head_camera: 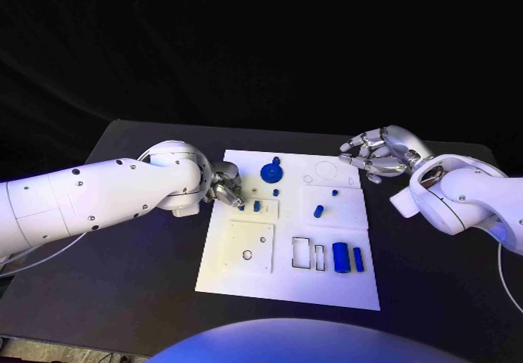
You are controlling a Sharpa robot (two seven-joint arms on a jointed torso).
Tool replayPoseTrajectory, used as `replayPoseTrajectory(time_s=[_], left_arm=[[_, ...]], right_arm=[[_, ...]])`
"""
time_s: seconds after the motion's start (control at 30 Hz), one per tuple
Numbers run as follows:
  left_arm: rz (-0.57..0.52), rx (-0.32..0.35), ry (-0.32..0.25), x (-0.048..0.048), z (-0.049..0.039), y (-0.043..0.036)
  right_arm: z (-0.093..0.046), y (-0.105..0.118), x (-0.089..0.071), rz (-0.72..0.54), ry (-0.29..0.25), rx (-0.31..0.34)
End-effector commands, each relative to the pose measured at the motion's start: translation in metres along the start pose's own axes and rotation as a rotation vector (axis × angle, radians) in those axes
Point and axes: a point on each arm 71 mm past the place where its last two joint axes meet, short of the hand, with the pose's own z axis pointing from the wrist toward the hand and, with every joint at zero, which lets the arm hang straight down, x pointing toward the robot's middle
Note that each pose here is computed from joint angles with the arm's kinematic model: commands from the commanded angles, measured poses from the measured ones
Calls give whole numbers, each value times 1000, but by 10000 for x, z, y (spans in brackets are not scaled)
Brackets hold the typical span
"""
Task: Assemble the parts on the task board
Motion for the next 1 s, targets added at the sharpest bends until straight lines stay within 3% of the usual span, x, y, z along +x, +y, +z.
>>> replayPoseTrajectory(time_s=[0.03, 1.0], left_arm=[[-5, 9, 45, 59, 16, -28], [3, 2, 73, 66, 36, -7]], right_arm=[[-1, 8, 15, -4, 12, -10], [-6, 3, 7, -4, 8, -12]])
